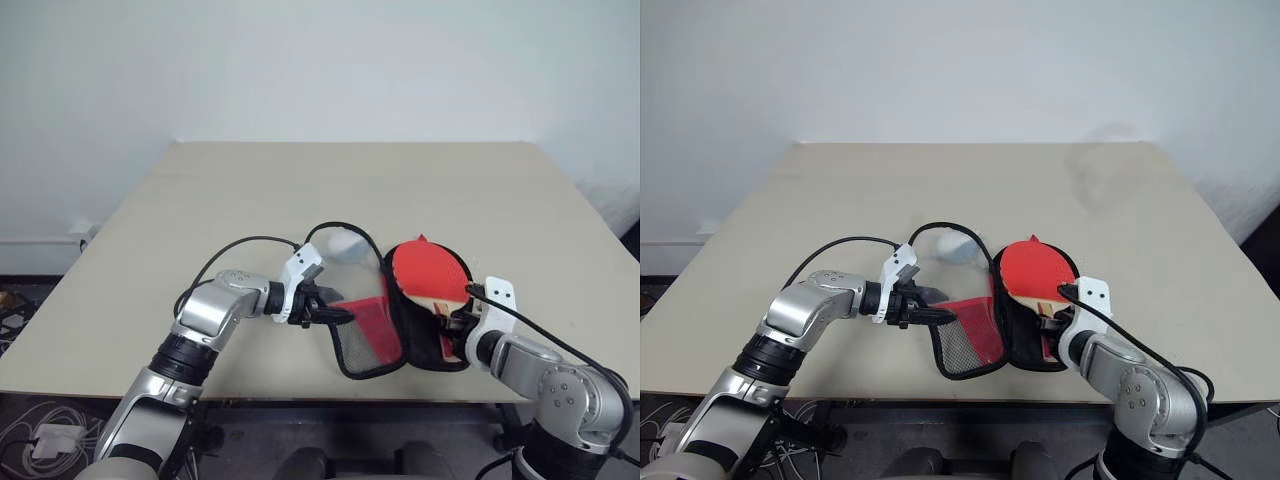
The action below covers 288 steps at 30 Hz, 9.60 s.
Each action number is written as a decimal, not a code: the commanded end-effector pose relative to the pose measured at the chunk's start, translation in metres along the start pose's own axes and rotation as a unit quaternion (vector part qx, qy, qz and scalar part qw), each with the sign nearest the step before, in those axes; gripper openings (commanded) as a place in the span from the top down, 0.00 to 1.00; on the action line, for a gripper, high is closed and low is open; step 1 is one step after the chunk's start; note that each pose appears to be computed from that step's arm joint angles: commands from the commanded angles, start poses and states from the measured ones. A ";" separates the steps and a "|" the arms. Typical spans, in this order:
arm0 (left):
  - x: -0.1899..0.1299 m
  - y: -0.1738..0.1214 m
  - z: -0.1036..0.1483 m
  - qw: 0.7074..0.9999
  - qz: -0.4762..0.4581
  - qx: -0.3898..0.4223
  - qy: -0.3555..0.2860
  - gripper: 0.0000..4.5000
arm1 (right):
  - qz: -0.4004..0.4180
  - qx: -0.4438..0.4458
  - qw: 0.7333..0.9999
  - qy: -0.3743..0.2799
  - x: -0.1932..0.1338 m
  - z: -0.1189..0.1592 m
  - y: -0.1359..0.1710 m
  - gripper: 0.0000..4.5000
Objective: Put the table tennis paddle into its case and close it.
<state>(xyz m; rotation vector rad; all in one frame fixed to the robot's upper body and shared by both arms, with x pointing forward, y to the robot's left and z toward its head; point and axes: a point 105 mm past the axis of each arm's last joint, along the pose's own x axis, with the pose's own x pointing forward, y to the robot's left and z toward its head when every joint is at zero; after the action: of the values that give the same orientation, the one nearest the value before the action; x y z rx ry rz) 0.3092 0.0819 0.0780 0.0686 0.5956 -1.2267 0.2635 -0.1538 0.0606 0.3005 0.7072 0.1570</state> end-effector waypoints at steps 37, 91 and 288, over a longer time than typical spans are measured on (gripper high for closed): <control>0.034 -0.067 0.099 0.972 -0.189 0.075 -0.114 0.31 | 0.168 0.083 0.903 -0.387 -0.096 0.155 -0.046 0.07; 0.103 -0.053 0.026 0.982 -0.130 -0.138 -0.017 0.31 | 0.081 -0.216 0.947 -0.223 0.015 0.070 -0.056 0.07; 0.160 -0.037 0.112 0.989 -0.078 -0.001 -0.122 1.00 | 0.155 -0.262 0.952 0.031 0.032 -0.083 -0.035 0.06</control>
<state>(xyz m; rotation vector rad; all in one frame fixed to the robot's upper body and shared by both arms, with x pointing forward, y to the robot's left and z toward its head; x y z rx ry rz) 0.3698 -0.0848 0.1009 -0.1221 0.4460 -1.2640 0.2665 -0.1617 0.0245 -0.1283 0.4018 0.6137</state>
